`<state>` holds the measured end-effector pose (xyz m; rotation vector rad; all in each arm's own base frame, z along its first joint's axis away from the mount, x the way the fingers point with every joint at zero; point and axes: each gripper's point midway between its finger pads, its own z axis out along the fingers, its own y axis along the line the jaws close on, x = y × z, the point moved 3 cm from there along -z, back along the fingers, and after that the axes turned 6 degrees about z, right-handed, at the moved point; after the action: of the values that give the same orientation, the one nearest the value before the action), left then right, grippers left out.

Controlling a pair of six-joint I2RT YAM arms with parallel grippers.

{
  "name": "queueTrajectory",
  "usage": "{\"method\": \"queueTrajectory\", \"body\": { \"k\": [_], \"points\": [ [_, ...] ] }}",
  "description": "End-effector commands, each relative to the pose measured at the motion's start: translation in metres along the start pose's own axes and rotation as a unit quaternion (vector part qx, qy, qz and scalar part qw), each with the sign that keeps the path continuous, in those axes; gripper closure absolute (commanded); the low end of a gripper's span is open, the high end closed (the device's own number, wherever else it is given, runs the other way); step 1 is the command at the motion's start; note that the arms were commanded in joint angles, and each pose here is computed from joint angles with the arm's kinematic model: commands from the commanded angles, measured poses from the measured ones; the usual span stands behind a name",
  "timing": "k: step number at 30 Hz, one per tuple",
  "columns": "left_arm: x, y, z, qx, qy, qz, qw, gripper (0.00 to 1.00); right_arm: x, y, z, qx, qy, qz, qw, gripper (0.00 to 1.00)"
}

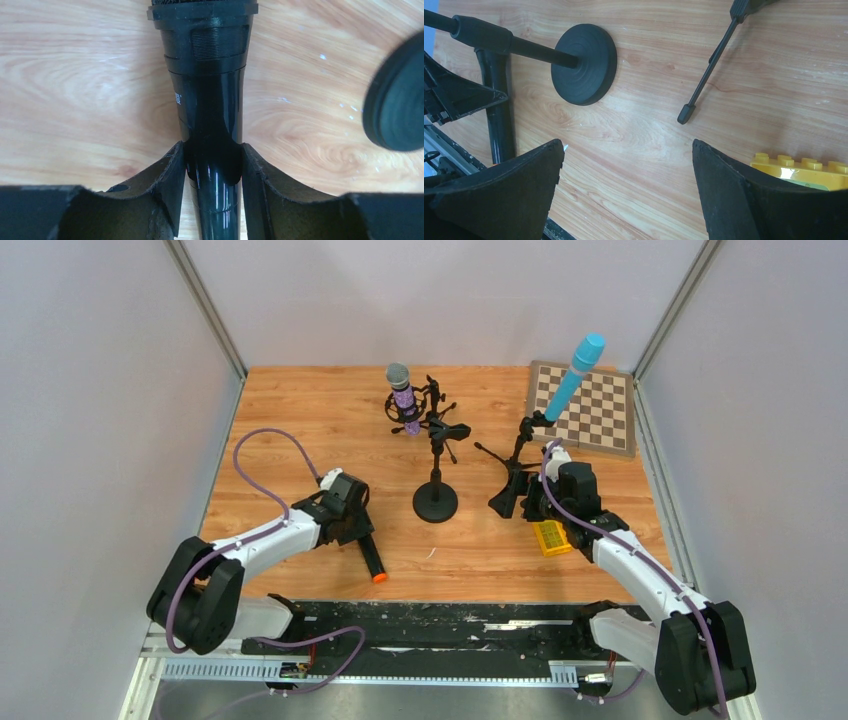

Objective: Attach the microphones to the stand

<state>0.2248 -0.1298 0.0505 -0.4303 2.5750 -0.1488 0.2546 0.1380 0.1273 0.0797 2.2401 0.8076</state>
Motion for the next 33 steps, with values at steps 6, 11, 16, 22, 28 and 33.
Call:
{"method": "queueTrajectory", "body": {
  "k": [6, 11, 16, 22, 28, 33],
  "points": [
    [0.016, -0.021, 0.001, 0.064, 0.036, 0.144, 0.987, 0.87, -0.014, 0.005, 0.000, -0.007, -0.018, -0.011, 1.000, 0.02],
    [0.031, -0.014, 0.004, 0.038, 0.073, 0.202, 0.976, 0.83, -0.015, 0.006, 0.000, -0.008, -0.018, -0.011, 1.000, 0.02],
    [0.035, -0.016, 0.000, 0.065, 0.068, 0.216, 0.972, 0.65, -0.015, 0.006, 0.000, -0.009, -0.017, -0.012, 1.000, 0.02],
    [0.020, -0.002, -0.013, 0.026, 0.022, 0.219, 0.975, 0.55, -0.016, 0.006, 0.000, -0.009, -0.017, -0.013, 1.000, 0.02],
    [0.017, -0.002, -0.024, 0.042, 0.004, 0.230, 0.972, 0.55, -0.016, 0.007, 0.001, -0.011, -0.015, -0.013, 1.000, 0.02],
    [0.019, -0.003, -0.021, 0.044, 0.008, 0.235, 0.971, 0.07, -0.015, 0.007, 0.001, -0.012, -0.014, -0.013, 1.000, 0.02]
  ]
}}
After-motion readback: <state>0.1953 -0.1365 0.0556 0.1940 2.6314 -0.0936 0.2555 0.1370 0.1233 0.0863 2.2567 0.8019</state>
